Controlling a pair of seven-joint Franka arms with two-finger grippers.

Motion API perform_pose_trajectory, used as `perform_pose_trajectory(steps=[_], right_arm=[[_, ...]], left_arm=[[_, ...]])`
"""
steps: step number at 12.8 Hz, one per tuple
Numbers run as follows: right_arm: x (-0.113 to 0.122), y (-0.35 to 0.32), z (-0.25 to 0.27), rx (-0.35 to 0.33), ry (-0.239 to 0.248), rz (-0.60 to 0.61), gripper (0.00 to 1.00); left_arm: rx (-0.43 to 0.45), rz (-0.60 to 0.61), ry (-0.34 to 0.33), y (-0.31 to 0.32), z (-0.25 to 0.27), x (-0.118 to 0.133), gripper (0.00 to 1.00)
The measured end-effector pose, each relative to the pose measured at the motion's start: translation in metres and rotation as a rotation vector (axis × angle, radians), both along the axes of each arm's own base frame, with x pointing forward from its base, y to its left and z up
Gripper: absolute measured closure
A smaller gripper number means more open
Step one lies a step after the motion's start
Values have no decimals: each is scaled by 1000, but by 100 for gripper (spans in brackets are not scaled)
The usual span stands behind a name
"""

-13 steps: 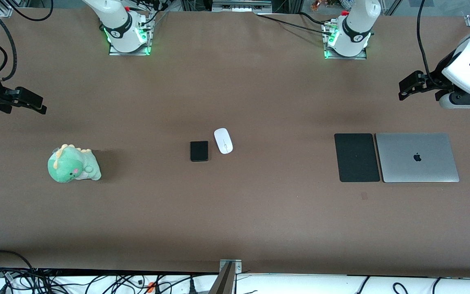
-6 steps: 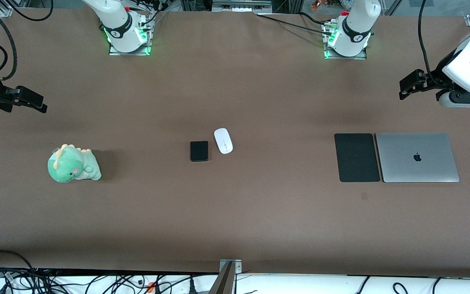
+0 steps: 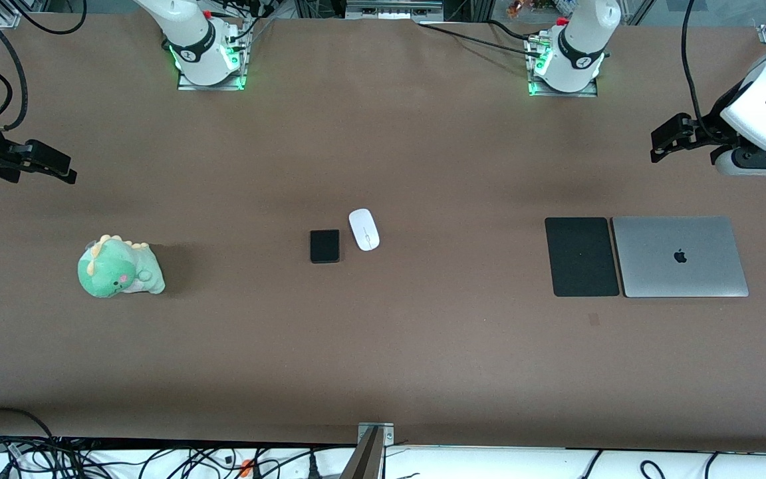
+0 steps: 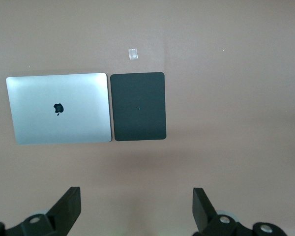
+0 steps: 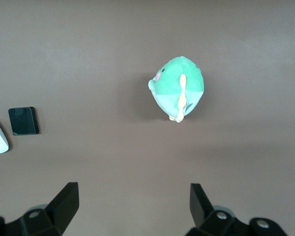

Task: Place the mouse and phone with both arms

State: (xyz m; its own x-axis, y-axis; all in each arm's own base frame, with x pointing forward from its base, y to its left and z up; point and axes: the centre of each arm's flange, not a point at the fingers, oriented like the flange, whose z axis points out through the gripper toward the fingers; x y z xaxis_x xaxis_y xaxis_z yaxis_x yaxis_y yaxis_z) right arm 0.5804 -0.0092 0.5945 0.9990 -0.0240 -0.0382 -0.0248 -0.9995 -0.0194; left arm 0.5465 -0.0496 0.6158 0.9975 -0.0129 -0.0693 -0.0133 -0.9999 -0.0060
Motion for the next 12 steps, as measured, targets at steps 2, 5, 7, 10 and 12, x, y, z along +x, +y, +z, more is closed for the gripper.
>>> perform_pose_trajectory(steps=[2,5,7,10,12], right_arm=[[0,0,1,0,-2,0,0],[0,0,2,0,-2,0,0],[0,0,2,0,-2,0,0],[0,0,2,0,-2,1,0],[0,1,2,0,-2,1,0]], left_arm=[[0,-8,3,-4,-1,0,0],[0,-5,31,-21,-17,5,0],[5,6,56,-44,-31,9,0],[-9,54,79,-92,-41,4,0],[-41,112,122,-147,-62,-1,0]])
